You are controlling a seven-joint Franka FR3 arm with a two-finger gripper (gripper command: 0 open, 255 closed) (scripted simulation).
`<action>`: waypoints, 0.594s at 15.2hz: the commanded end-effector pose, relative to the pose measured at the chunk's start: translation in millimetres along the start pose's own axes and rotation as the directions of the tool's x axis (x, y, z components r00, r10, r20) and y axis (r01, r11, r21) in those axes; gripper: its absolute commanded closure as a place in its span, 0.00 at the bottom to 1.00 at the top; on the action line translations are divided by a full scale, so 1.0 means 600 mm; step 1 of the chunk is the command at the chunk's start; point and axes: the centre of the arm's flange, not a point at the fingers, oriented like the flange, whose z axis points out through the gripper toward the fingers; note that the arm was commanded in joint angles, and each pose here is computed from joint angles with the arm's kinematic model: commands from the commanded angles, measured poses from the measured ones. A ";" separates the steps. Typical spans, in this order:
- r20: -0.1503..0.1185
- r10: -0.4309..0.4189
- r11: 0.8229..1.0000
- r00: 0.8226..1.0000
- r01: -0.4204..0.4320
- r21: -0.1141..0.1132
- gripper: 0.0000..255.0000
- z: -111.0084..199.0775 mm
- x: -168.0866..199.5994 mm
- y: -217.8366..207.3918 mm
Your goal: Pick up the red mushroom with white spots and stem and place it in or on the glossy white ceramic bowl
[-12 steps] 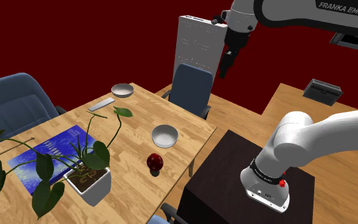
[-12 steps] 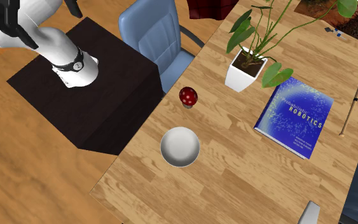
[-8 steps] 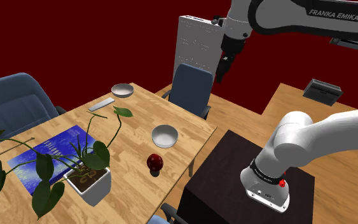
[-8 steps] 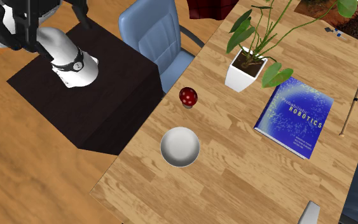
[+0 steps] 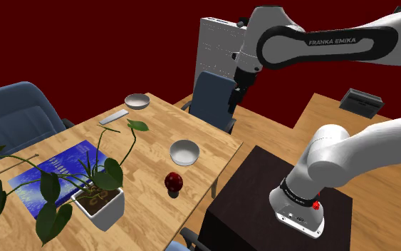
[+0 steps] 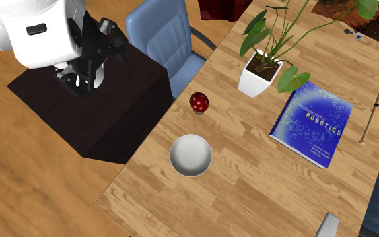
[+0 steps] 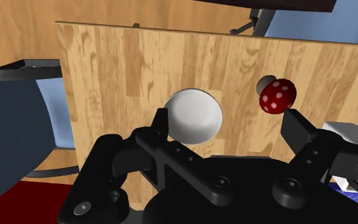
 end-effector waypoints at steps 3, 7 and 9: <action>-0.007 0.001 0.997 1.000 -0.001 0.080 0.00 0.087 0.019 0.002; -0.012 0.002 0.987 1.000 0.000 0.158 0.00 0.172 0.039 0.000; -0.014 0.002 0.980 1.000 0.001 0.198 0.00 0.214 0.049 -0.003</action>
